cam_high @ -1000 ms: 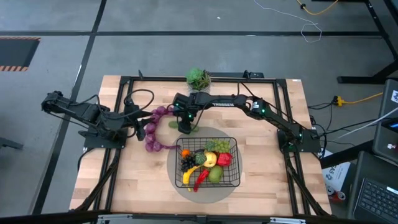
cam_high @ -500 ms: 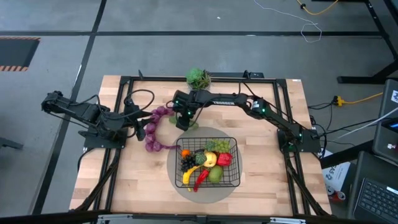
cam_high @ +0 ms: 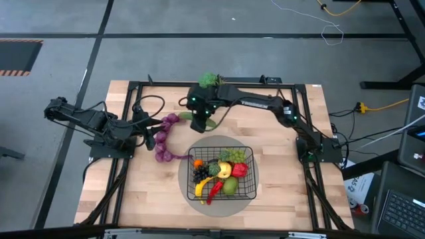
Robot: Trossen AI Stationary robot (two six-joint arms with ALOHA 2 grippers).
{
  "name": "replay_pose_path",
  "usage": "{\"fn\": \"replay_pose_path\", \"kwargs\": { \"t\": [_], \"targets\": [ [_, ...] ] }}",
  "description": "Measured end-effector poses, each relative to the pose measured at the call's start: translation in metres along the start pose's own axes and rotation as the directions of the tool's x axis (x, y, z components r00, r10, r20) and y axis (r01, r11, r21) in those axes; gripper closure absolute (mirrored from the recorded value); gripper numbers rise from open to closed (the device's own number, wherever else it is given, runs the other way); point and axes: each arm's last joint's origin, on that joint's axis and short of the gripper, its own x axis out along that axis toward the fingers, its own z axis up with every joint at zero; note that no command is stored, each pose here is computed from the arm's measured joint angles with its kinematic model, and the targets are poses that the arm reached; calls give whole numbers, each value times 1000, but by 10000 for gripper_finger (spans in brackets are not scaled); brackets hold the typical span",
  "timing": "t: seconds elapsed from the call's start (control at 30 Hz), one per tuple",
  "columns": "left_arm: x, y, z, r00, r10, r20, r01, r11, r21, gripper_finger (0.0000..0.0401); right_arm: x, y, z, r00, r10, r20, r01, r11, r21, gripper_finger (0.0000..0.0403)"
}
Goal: Build produce basket
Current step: Put the green cucumber into the black wire basket
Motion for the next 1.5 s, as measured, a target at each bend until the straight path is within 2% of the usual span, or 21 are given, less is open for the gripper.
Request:
{"fn": "replay_pose_path", "kwargs": {
  "t": [0.2,0.4,0.53,0.7,1.03,1.4,1.5],
  "targets": [
    [0,0,0,1000,-3,-1,3,1000,-1,296,-49,54,-12,998,56,-4,-56,992,-111,293],
    [0,0,0,1000,-4,-1,4,1000,-2,296,-63,119,-34,992,116,-54,-126,960,-252,288],
    [0,0,0,1000,-4,-1,4,1000,-2,296,-66,154,-52,993,83,-79,-104,941,-323,286],
    [0,0,0,1000,-4,-1,4,1000,-3,296,-68,182,-69,995,28,-95,-58,941,-333,286],
    [0,0,0,1000,-4,-1,4,1000,-3,296,-71,204,-90,988,-3,-155,-43,955,-294,283],
    [0,0,0,1000,-3,-1,3,1000,1,296,-70,208,-87,993,28,-115,-63,946,-319,282],
    [0,0,0,1000,-4,-1,4,1000,1,296,-70,209,-86,993,44,-106,-70,962,-263,282]
  ]
}}
